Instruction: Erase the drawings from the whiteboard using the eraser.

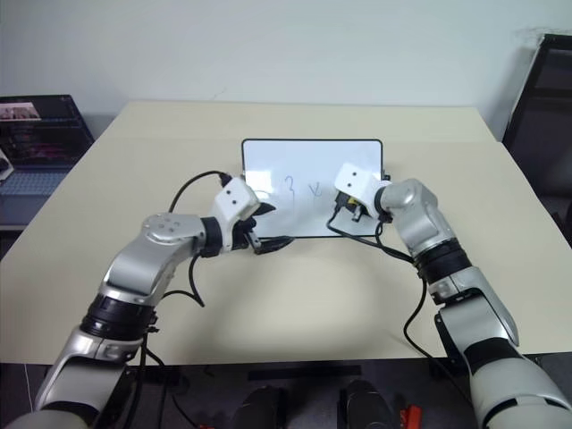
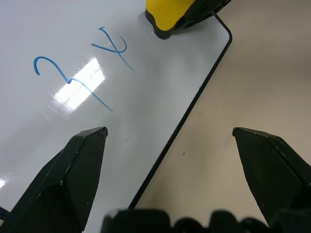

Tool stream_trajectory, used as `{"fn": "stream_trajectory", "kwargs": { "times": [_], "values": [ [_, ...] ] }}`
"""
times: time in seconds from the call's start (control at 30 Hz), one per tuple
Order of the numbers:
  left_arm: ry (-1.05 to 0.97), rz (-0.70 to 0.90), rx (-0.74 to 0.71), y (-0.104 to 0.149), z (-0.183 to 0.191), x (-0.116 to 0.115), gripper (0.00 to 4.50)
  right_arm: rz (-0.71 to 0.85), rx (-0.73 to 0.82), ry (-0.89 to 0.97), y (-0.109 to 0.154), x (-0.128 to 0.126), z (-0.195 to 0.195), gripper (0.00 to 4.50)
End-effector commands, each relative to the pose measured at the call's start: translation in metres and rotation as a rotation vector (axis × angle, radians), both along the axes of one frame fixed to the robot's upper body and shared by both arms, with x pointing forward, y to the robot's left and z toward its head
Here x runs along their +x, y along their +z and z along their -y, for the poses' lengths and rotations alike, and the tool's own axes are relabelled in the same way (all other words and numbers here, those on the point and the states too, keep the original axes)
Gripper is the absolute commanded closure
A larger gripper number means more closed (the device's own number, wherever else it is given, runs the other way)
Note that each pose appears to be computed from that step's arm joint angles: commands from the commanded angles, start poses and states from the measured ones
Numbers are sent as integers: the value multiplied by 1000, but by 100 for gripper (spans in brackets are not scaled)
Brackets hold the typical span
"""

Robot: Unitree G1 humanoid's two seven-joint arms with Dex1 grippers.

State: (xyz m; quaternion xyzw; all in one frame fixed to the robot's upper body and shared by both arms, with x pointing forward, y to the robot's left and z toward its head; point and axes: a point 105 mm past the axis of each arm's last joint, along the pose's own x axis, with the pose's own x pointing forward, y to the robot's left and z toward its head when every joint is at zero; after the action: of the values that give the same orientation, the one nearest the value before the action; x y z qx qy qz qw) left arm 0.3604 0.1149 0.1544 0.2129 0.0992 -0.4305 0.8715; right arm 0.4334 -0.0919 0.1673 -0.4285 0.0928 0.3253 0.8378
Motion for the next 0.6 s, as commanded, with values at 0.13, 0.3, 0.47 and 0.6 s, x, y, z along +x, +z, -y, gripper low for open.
{"fn": "stream_trajectory", "kwargs": {
  "times": [0.13, 0.3, 0.47, 0.6],
  "values": [
    [-34, 45, -2, 13, 7, -4, 0, 156, 24, -30, 24, 9, -7, 333],
    [-29, 41, -2, 12, 6, -5, 0, 41, -49, 10, -10, -5, -6, 333],
    [-18, 42, -1, 13, 4, -5, 0, 26, -77, 30, -17, -12, -4, 333],
    [37, 64, -15, 15, -3, 0, 0, 94, 108, 0, 10, -8, -9, 333]
  ]
}}
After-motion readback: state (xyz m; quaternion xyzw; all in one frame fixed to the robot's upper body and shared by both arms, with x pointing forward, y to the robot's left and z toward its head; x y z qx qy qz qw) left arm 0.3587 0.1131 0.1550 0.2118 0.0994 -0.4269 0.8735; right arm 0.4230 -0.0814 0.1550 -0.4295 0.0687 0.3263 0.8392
